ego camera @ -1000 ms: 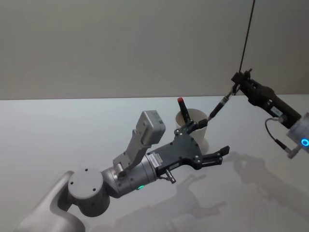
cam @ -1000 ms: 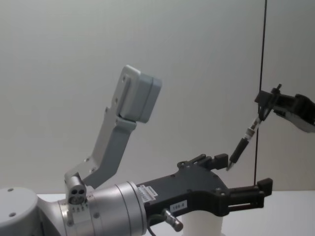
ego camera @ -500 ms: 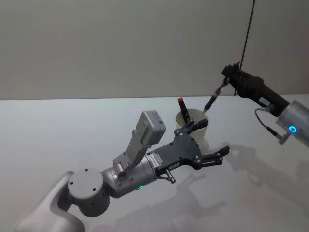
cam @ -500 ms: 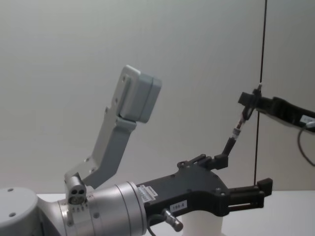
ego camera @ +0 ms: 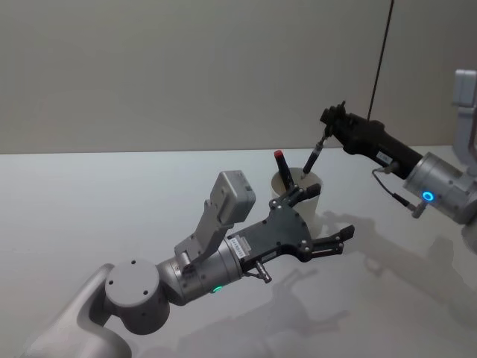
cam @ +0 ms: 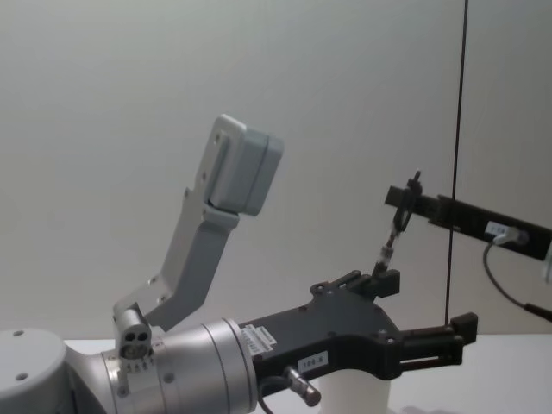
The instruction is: Place the pen into the pen holder.
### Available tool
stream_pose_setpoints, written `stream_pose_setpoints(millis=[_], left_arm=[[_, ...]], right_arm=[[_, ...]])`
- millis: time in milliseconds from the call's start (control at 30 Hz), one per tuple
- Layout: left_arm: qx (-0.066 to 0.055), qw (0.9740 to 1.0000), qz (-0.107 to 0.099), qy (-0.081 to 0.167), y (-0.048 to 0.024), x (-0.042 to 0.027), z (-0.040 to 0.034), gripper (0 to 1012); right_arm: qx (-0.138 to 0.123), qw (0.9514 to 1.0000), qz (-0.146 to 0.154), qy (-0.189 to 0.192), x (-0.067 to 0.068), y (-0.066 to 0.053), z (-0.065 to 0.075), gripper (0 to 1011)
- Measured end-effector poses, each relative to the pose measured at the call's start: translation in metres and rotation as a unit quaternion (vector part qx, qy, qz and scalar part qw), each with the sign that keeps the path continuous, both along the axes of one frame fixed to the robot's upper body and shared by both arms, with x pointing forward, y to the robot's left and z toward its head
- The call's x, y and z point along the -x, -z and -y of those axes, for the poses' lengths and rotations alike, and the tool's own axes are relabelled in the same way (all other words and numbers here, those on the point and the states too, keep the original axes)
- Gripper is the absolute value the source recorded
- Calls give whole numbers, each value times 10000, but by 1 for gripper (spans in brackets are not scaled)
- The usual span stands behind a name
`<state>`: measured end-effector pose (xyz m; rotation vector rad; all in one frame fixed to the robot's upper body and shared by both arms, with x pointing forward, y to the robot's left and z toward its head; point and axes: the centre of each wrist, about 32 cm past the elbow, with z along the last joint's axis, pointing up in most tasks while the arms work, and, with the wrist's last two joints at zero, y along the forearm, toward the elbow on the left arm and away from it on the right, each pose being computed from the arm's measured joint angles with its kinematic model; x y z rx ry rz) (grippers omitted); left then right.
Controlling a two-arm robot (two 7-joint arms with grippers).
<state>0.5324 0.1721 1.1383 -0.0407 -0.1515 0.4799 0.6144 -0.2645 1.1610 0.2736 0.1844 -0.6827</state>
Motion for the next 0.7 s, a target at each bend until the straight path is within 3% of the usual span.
stream_pose_setpoints(millis=[700], left_arm=[[0,10000,0,0,0,0,0,1000]], right_arm=[[424,9990,-28,-164,-90,158,-242,132]])
